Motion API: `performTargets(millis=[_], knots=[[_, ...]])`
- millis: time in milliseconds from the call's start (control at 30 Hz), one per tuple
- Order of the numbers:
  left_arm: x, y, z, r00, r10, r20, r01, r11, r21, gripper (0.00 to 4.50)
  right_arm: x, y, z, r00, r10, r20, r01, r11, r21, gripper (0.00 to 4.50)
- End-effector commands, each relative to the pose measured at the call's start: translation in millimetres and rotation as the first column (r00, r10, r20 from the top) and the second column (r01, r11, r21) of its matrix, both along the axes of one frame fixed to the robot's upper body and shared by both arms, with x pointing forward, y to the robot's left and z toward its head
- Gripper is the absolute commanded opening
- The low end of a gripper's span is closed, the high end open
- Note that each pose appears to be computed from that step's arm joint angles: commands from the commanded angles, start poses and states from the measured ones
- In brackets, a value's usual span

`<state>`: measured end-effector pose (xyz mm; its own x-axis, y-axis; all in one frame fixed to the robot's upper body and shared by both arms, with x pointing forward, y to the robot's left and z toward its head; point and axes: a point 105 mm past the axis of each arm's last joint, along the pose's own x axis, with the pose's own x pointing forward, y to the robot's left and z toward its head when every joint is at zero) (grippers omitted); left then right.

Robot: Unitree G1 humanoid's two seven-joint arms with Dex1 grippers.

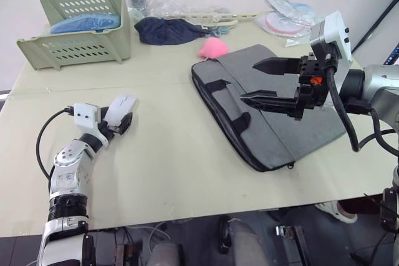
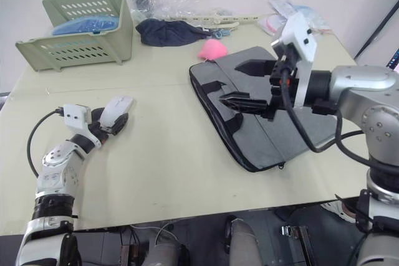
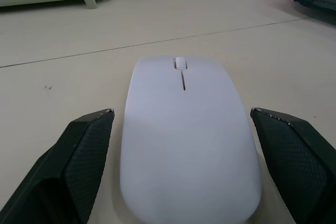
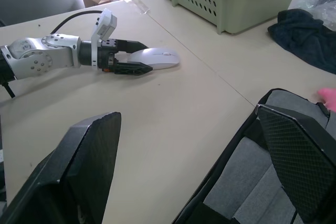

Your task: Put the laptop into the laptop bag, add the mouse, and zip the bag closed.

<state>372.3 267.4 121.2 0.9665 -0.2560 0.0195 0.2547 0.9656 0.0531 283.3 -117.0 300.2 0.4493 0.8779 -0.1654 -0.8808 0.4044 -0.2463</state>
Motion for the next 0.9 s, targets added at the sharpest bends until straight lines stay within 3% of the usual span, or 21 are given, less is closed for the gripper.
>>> performTargets(millis=[33, 100, 133, 200, 667, 900], knots=[[0, -3, -3, 1.0, -0.024, -0.013, 0.024, 1.0, 0.003, 4.24, -3, 2, 13, 0.998, -0.004, 0.064, 0.004, 1.0, 0.006, 4.5], [0, -3, -3, 1.0, -0.023, -0.008, 0.023, 1.0, 0.0, 3.98, -3, 3, 13, 0.998, -0.004, 0.063, 0.004, 1.0, 0.006, 4.5], [-1, -3, -3, 1.0, -0.022, -0.011, 0.022, 1.0, -0.001, 3.3, -3, 3, 13, 0.998, -0.005, 0.063, 0.005, 1.0, 0.007, 4.5], [0, -3, -6, 1.0, -0.022, -0.021, 0.022, 1.0, -0.001, 2.8, -3, 3, 14, 0.998, -0.006, 0.065, 0.006, 1.0, 0.008, 4.5], [-2, -9, -13, 0.998, -0.035, -0.061, 0.037, 0.999, 0.025, 2.81, -2, 1, 11, 0.998, -0.021, 0.058, 0.02, 1.0, 0.005, 4.5], [-24, -22, 16, 0.992, -0.124, -0.01, 0.124, 0.989, 0.075, 2.81, 0, -1, -5, 0.996, -0.084, 0.038, 0.085, 0.996, -0.032, 4.5]])
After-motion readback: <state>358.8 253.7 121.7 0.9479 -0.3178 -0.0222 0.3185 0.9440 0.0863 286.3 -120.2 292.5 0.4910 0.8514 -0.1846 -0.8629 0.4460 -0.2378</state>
